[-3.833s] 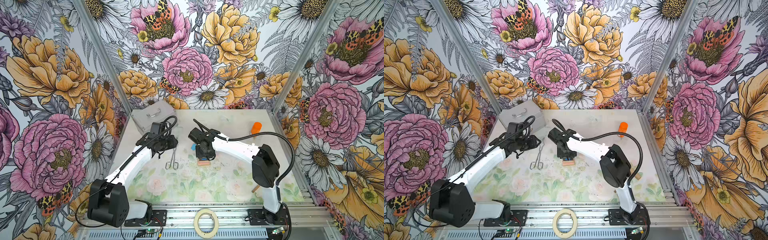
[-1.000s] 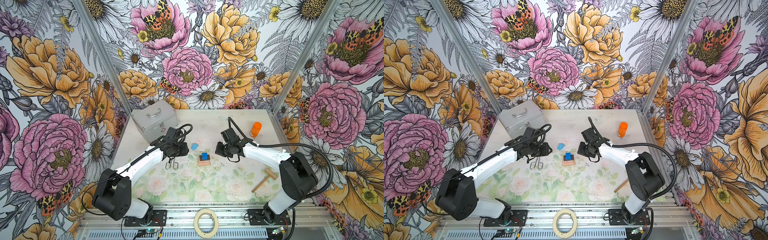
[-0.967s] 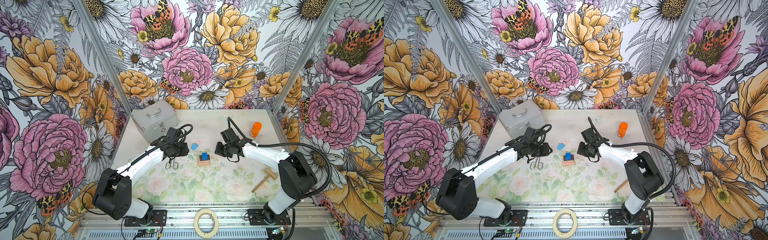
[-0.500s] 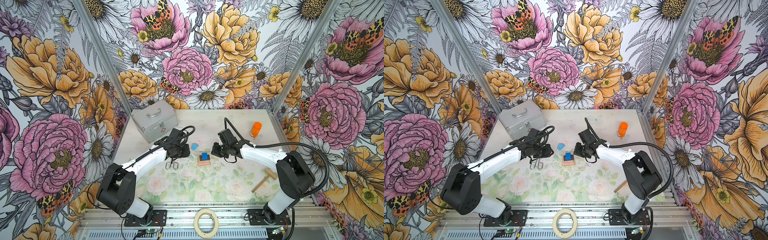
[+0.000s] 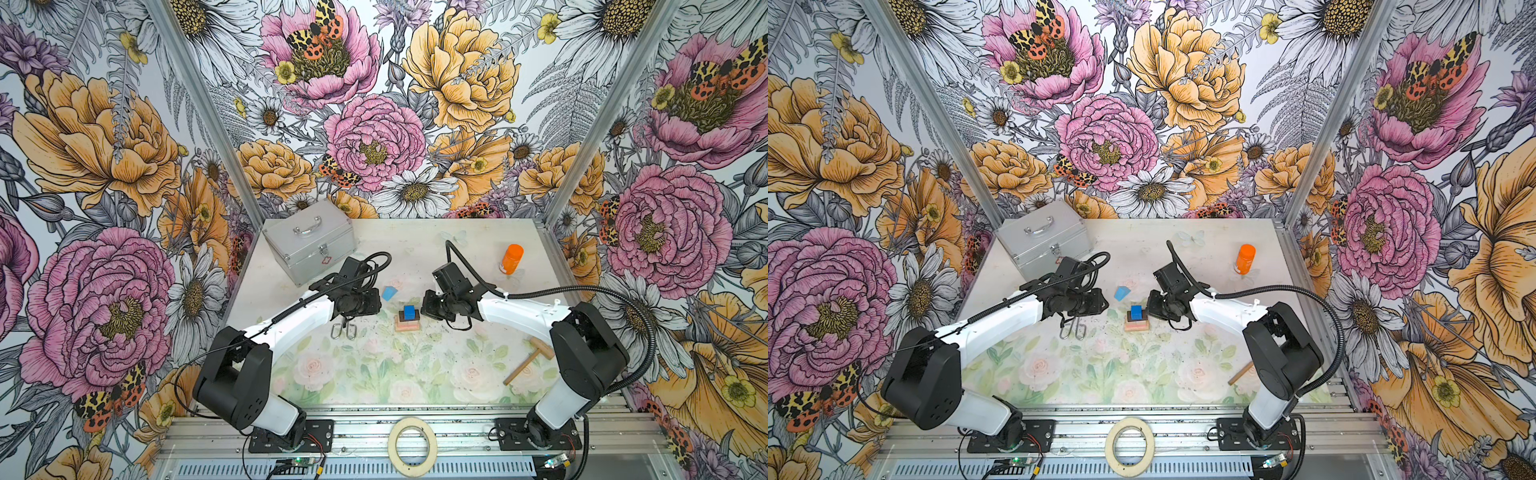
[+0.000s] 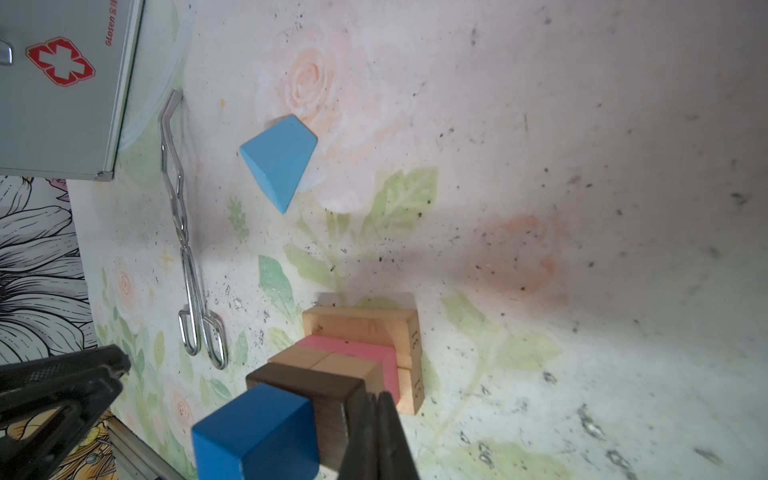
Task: Build the wood block tower
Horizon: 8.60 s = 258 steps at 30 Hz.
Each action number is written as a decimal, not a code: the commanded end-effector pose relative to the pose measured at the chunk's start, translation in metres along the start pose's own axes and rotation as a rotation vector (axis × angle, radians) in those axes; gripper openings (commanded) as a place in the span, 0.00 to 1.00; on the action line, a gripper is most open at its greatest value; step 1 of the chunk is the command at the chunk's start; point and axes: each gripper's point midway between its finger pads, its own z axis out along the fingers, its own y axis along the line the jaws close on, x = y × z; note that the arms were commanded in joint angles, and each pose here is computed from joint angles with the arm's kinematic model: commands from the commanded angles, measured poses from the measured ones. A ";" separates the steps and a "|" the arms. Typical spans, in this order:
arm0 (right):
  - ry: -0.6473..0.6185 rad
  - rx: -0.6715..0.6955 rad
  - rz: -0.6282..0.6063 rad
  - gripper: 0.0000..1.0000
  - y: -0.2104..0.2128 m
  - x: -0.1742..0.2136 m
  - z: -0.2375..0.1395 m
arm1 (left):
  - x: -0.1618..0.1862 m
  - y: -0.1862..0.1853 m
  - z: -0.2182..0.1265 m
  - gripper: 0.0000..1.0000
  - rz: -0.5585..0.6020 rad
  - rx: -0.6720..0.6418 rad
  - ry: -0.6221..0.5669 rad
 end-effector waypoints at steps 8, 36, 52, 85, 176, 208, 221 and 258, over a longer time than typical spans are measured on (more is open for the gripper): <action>-0.015 -0.008 -0.006 0.00 0.006 0.002 -0.001 | -0.002 -0.001 0.000 0.27 0.004 0.002 -0.026; -0.003 -0.005 -0.002 0.00 0.006 0.007 0.001 | -0.002 0.000 0.000 0.27 0.003 0.000 -0.028; 0.004 0.000 0.003 0.00 0.005 0.010 0.002 | -0.002 0.000 -0.001 0.27 0.003 -0.001 -0.029; -0.029 -0.004 0.002 0.00 0.005 0.007 -0.008 | -0.009 -0.031 -0.022 0.27 0.035 0.071 -0.081; -0.144 -0.029 -0.023 0.00 0.014 -0.025 -0.029 | 0.010 -0.063 0.000 0.02 0.084 0.081 0.001; -0.060 -0.016 0.017 0.00 0.005 0.004 -0.001 | 0.007 -0.045 0.000 0.02 0.050 0.056 -0.003; -0.051 -0.004 0.026 0.00 0.001 0.007 0.002 | 0.007 -0.045 0.000 0.02 0.051 0.056 -0.004; -0.035 -0.008 0.027 0.00 0.005 0.016 0.004 | 0.009 -0.040 0.000 0.02 0.043 0.048 0.000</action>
